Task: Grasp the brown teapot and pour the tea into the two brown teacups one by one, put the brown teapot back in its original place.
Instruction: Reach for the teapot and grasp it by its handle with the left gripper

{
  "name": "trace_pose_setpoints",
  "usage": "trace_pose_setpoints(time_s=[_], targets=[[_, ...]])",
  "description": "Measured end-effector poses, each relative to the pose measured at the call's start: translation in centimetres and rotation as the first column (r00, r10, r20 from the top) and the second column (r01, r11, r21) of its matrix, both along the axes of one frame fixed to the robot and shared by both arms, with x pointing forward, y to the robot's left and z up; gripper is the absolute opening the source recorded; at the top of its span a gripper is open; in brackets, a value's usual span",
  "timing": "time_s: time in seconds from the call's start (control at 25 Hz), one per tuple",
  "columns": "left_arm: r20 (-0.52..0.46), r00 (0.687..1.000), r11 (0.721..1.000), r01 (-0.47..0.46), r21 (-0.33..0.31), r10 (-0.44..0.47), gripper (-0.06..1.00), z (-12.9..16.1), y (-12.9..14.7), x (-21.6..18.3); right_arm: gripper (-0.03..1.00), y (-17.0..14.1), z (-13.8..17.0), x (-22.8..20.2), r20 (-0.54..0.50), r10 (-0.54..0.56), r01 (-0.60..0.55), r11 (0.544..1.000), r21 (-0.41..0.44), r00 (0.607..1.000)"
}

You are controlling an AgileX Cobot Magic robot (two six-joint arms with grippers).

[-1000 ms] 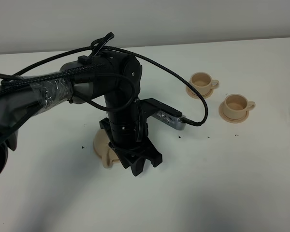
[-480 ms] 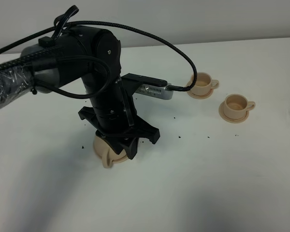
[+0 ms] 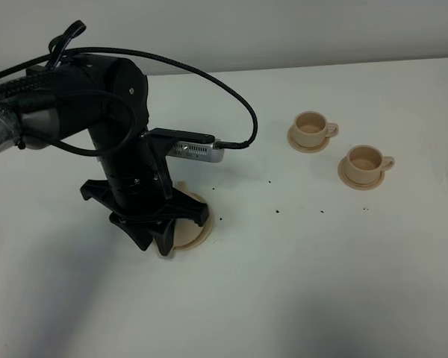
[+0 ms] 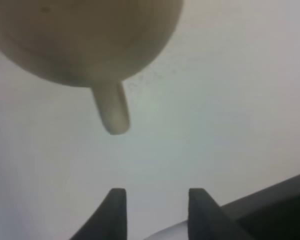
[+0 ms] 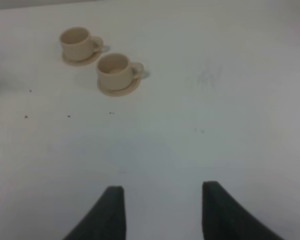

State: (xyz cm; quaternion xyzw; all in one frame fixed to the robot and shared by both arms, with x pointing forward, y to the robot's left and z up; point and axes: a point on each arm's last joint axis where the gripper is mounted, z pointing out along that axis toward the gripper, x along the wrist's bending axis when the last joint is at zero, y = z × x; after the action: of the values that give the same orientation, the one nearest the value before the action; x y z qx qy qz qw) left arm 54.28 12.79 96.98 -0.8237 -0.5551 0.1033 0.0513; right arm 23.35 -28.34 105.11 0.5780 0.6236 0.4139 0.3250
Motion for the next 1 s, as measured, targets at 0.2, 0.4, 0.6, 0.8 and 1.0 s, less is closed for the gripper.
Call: trace_pose_setpoints(time_s=[0.2, 0.4, 0.6, 0.8, 1.0], targets=[[0.019, 1.0, 0.999, 0.006, 0.036, -0.007, 0.34, 0.0, 0.9, 0.4, 0.39, 0.0, 0.0, 0.0, 0.0, 0.0, 0.0, 1.0, 0.0, 1.0], [0.008, 1.0, 0.999, 0.007, 0.05, -0.008, 0.34, -0.6, 1.1, 0.7, 0.39, 0.0, 0.0, 0.0, 0.0, 0.0, 0.0, 1.0, 0.0, 1.0], [-0.009, 1.0, 0.998, 0.012, 0.059, -0.012, 0.34, -1.3, 1.0, 0.8, 0.39, 0.0, 0.0, 0.0, 0.0, 0.0, 0.0, 1.0, 0.0, 1.0], [-0.008, 1.0, 0.998, 0.014, 0.058, -0.014, 0.34, -1.3, 1.0, 0.8, 0.39, 0.0, 0.0, 0.0, 0.0, 0.0, 0.0, 1.0, 0.0, 1.0], [-0.01, 1.0, 0.998, 0.012, 0.059, -0.011, 0.34, -2.4, 0.8, 1.2, 0.39, 0.0, 0.0, 0.0, 0.0, 0.0, 0.0, 1.0, 0.0, 1.0]])
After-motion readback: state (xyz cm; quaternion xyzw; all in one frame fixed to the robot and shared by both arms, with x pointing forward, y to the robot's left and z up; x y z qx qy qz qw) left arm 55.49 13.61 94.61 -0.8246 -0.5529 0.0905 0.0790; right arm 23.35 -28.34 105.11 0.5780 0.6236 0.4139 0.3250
